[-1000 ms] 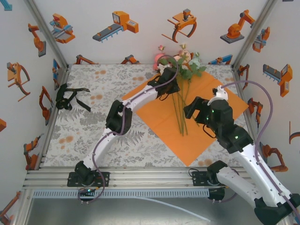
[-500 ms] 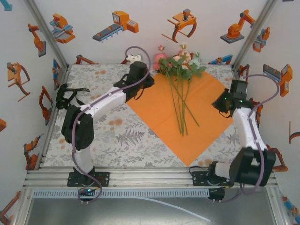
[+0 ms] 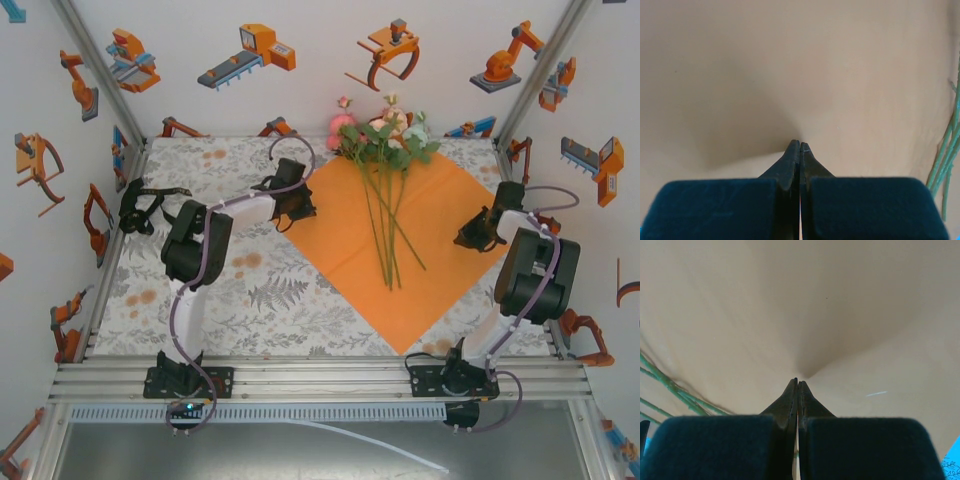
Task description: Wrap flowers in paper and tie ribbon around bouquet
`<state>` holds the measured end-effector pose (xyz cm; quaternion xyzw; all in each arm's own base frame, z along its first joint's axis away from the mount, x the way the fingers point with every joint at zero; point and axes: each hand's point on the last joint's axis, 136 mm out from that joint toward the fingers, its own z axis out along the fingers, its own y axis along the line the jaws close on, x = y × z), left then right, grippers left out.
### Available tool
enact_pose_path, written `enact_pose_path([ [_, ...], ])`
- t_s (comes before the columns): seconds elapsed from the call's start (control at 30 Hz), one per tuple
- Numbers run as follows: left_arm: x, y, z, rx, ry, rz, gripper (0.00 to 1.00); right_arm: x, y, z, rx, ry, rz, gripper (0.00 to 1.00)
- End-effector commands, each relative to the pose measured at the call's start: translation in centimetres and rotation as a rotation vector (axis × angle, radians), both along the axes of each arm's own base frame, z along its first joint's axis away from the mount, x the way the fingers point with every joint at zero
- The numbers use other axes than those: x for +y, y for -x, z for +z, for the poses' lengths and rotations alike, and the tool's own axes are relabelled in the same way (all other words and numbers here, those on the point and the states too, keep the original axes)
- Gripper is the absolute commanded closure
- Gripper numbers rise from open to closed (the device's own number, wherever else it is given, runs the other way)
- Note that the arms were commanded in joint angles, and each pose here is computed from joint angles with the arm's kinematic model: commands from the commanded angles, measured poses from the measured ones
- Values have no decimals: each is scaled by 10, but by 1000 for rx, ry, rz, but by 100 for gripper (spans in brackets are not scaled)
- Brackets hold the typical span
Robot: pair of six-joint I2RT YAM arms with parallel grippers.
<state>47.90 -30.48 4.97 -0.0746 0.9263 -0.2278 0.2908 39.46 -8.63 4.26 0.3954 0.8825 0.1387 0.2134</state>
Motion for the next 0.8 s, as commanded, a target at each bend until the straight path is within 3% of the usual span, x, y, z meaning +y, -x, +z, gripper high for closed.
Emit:
enact_pose_path([
  [0.0, 29, 2, -35, 105, -43, 95, 100, -2, 2, -3, 11, 11, -18, 100],
  [0.17, 71, 14, -54, 152, -91, 188, 100, 18, 22, -27, 110, -44, -2, 99],
  [0.43, 137, 39, -57, 176, -149, 300, 100, 62, 37, -40, 160, -13, 119, 98],
  [0.77, 169, 62, -44, 147, -177, 357, 100, 89, 32, -36, 160, 7, 197, 96],
])
